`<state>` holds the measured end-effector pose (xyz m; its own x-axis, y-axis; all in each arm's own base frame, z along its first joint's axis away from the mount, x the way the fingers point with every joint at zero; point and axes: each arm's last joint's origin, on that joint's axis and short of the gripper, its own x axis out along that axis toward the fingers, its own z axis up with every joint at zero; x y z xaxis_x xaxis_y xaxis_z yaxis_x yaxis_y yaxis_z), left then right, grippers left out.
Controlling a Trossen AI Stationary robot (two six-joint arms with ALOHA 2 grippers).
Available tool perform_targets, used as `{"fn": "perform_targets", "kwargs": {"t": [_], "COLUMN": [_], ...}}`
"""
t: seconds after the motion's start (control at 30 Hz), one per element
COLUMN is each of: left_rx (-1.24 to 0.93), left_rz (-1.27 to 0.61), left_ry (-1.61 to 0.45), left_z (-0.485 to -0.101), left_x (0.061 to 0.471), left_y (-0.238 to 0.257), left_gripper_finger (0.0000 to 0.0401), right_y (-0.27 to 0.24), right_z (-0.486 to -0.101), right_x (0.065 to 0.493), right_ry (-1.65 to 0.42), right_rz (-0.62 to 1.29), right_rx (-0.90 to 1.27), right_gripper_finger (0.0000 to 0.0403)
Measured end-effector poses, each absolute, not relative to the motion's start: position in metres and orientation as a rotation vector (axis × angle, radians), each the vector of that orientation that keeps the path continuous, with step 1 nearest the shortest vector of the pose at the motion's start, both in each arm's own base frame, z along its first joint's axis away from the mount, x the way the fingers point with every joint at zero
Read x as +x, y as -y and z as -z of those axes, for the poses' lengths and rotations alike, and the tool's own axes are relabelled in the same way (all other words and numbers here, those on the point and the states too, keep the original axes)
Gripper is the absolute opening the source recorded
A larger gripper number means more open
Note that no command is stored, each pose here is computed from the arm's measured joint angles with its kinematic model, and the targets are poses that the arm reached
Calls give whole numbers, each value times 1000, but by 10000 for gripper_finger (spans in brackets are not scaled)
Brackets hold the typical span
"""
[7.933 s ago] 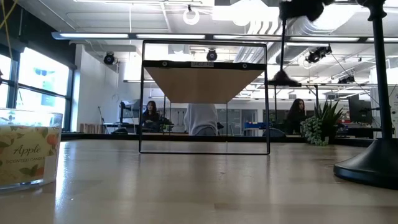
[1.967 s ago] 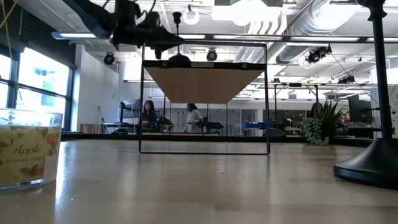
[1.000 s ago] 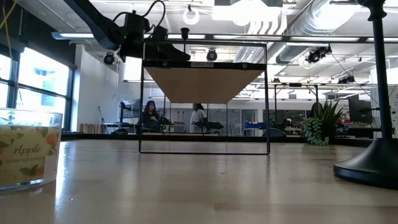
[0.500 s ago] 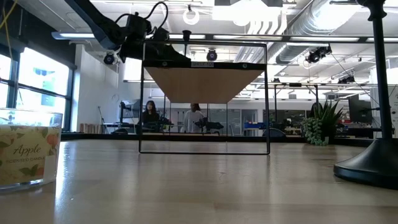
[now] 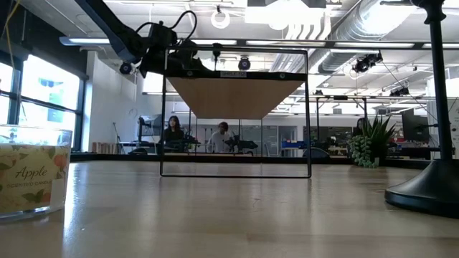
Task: Pick & Place candle stick holders
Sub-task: Put the top black candle holder on the shelf
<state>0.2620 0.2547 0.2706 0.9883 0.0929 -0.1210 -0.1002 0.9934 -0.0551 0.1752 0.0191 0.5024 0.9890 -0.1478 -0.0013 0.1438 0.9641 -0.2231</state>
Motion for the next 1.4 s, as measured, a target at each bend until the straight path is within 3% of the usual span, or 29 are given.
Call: {"fn": "perform_targets", "kwargs": {"t": [0.9,1.4], "left_rx": [-72,-157], "left_rz": [-27,-16], "left_ry": [-169,-201], "left_z": [-250,-242], "left_x": [269,269], "left_y": [-258,-257], "left_gripper_finger": [10,57], "right_y": [-15,-15], "right_z": [-502,-502], "right_x": [176,176], "right_ry": [-16,-16], "right_rz": [148,140], "right_rx": [-203,-202], "right_gripper_finger": [215,215]}}
